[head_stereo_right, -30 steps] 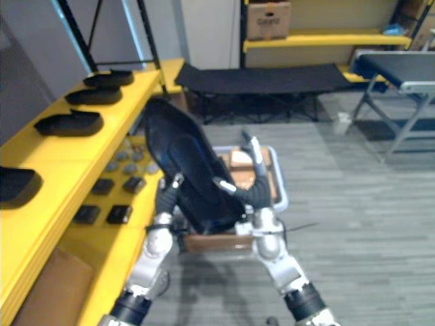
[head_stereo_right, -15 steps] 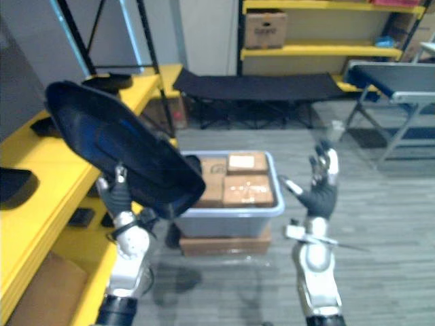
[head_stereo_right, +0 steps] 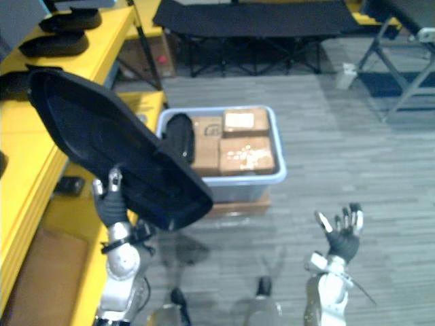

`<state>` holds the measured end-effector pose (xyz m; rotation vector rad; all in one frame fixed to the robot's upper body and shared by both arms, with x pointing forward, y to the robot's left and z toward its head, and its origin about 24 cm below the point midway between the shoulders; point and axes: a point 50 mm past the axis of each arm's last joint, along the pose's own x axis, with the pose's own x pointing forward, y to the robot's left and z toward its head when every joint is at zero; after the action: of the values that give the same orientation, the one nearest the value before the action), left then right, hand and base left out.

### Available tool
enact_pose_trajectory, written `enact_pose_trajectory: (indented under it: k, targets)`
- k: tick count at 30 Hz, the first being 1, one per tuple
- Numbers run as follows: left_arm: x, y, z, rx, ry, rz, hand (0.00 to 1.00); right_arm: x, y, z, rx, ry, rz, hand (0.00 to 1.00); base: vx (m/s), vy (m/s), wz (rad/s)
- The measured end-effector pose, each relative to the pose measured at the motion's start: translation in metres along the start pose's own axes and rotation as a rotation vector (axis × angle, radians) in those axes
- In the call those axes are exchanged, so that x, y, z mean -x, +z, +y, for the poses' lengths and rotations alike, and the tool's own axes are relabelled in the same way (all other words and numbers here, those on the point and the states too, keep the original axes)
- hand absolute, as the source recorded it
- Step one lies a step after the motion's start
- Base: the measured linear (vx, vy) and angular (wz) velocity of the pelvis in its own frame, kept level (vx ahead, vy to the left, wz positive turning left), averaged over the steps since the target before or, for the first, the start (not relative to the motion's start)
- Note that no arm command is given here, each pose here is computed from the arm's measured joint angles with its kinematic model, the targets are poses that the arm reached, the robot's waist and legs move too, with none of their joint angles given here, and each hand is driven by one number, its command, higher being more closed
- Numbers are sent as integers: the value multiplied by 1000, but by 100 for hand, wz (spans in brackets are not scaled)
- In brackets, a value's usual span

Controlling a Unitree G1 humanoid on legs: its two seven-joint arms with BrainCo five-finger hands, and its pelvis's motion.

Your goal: Walk over and take plastic housings, then place them on the shelf

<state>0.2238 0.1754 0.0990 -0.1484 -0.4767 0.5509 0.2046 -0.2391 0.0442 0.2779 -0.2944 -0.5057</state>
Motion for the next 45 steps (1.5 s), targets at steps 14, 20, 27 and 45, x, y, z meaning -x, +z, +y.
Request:
enact_pose_trajectory:
  k: [14, 20, 27, 45]
  targets:
    - [34, 70, 135, -434, 548, -205, 100, 7, -16, 191, -97, 747, 72, 0, 78, 4, 71]
    - [50, 70, 151, -424, 563, -130, 100, 14, -26, 199, -51, 777, 131, 0, 42, 2, 28]
    - [42, 62, 144, -362, 454, -102, 100, 20, -48, 140, 52, 681, 245, 0, -56, 2, 64]
    - [-9, 69, 77, -79, -2, -293, 100, -33, 28, 154, 277, 797, -311, 0, -81, 18, 20]
